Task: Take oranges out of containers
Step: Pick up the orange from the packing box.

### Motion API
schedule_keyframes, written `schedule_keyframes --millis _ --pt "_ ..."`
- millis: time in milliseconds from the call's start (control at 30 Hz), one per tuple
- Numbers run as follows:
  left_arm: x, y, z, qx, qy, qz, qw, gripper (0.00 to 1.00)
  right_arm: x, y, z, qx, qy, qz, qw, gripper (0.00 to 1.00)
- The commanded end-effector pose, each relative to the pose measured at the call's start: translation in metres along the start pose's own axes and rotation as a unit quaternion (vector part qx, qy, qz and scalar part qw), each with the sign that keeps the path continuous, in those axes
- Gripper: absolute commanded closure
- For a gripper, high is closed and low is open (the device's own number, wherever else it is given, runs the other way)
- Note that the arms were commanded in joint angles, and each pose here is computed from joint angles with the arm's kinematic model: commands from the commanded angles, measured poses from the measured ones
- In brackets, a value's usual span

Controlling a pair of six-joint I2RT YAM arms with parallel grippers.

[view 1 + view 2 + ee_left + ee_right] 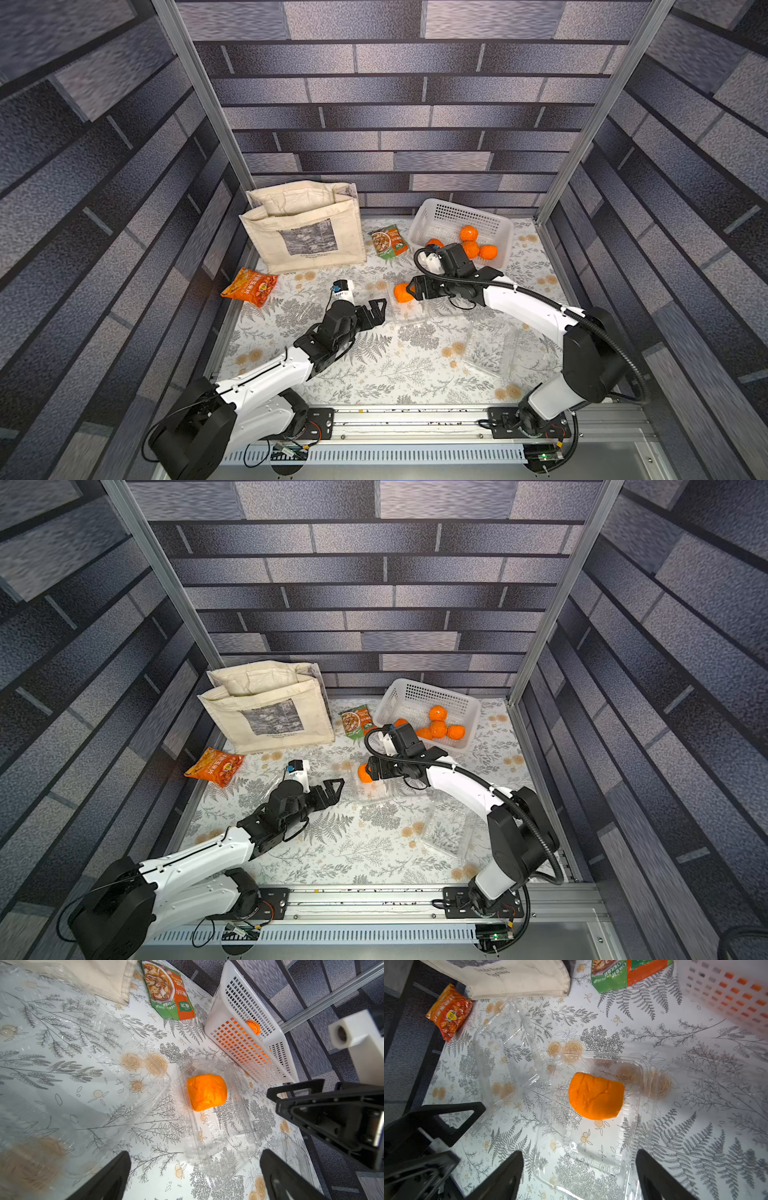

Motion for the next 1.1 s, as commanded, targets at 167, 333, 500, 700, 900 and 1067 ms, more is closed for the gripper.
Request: schedule_keyframes --millis 167,333,500,700,900,1067 --pt "0.009 0.006 0.015 -0.036 0.009 0.001 0.999 0.00 -0.009 -0.043 0.002 0.056 0.010 0.025 0.998 0.12" --pt "0.013 0.003 0.018 -0.040 0.012 0.007 0.999 0.00 -0.009 -0.059 0.000 0.081 0.015 0.040 0.996 0.12" --pt "0.013 -0.001 0.014 -0.034 0.009 0.016 0.999 0.00 -0.005 -0.073 -0.004 0.112 0.025 0.055 0.992 0.12" --pt "0.013 -0.006 0.008 -0.002 0.002 0.018 1.000 0.00 -0.001 -0.091 -0.006 0.122 0.031 0.077 0.989 0.14" --pt "0.015 -0.006 0.005 0.027 -0.003 0.016 1.000 0.00 0.005 -0.109 -0.016 0.151 0.029 0.099 0.983 0.21" --pt "0.016 -0.005 0.006 0.025 -0.002 0.015 1.000 0.00 0.002 -0.101 -0.011 0.138 0.023 0.094 0.986 0.37"
Point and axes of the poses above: each gripper's point midway between its finger pads, its own y axis back along the fingers, its own z axis along the line the jaws close on, x = y × z, the point moved 8 cm from there along y, back along the fingers, and after that the axes turned 6 degrees about -y, right-handed, at the moved point
